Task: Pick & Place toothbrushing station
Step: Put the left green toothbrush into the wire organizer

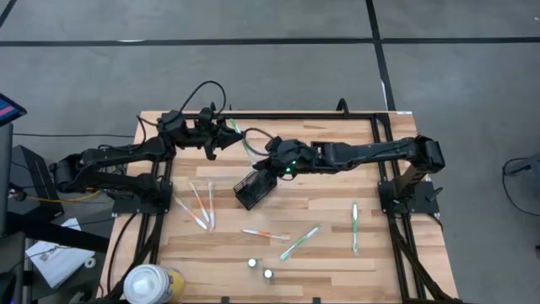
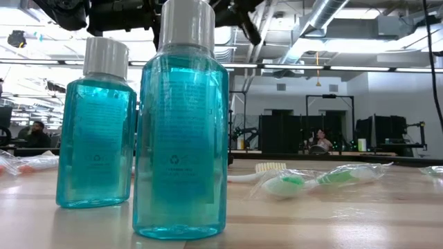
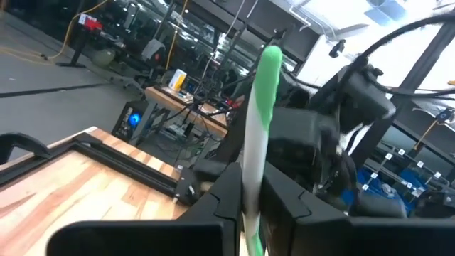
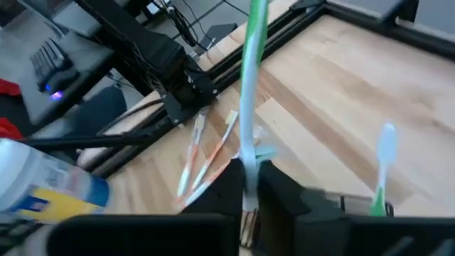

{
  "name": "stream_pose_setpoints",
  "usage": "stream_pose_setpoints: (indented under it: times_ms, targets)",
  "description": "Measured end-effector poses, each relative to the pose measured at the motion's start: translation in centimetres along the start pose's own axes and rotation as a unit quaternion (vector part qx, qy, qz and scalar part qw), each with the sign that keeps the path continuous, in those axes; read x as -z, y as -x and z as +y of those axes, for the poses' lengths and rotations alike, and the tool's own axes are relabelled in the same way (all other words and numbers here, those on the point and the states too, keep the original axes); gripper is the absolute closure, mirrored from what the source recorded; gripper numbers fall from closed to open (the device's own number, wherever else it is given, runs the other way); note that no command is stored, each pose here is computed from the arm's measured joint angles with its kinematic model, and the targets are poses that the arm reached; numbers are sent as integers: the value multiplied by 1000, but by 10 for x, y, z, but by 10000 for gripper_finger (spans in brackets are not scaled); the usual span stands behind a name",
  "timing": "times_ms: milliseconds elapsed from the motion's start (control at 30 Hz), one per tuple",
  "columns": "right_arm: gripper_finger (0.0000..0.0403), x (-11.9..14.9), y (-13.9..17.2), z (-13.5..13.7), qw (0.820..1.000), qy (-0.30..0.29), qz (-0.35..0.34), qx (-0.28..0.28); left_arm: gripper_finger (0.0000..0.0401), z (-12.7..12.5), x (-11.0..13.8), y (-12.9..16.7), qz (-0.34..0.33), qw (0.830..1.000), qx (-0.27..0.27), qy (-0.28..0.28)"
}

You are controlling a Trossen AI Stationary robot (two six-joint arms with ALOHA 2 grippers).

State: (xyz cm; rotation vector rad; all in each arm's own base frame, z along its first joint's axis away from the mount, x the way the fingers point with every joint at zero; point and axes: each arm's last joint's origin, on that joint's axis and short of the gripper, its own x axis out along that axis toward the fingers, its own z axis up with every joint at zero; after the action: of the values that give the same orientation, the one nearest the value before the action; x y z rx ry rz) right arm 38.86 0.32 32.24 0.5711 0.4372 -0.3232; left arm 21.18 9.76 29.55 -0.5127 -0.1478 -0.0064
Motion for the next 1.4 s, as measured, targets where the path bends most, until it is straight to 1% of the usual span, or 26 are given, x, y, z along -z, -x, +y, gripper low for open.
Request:
stream_pose_setpoints:
  times_ms: [67,167,300,367,433,500,600,733,900,1033,1200,1400]
  targets:
    - [340,-9,9,-1,999,-28,2,-27,383,3,-1,2,2,1000,-4,-5]
    - [285,-17,29,-1,999,-26,-3,-29,383,7,1,2,14,1000,-9,1]
    - [222,-20,55,-7,1000,-2,-4,20,383,9,5,1,31,1000,-7,-2]
    - [203,-23,72,-13,998,8,-5,58,384,12,8,0,42,999,-13,-6]
    - [192,-29,85,-18,997,5,-24,78,384,15,12,-2,55,998,-18,-11]
    - [189,-32,95,-22,996,7,-25,89,384,17,17,-5,62,997,-21,-31]
    - [195,-37,106,-24,996,11,-35,84,384,21,25,-11,78,994,-25,-72]
    - [215,-39,113,-26,995,22,-40,84,384,26,37,-18,102,991,-25,-86]
    - [243,-40,113,-29,995,24,-36,91,384,24,46,-25,113,985,-26,-127]
    - [257,-40,111,-28,995,23,-39,87,384,28,50,-27,119,981,-32,-149]
    - [265,-42,111,-26,996,20,-49,77,384,33,54,-29,127,976,-39,-174]
    - [265,-43,111,-26,996,17,-51,76,384,36,57,-33,125,975,-38,-179]
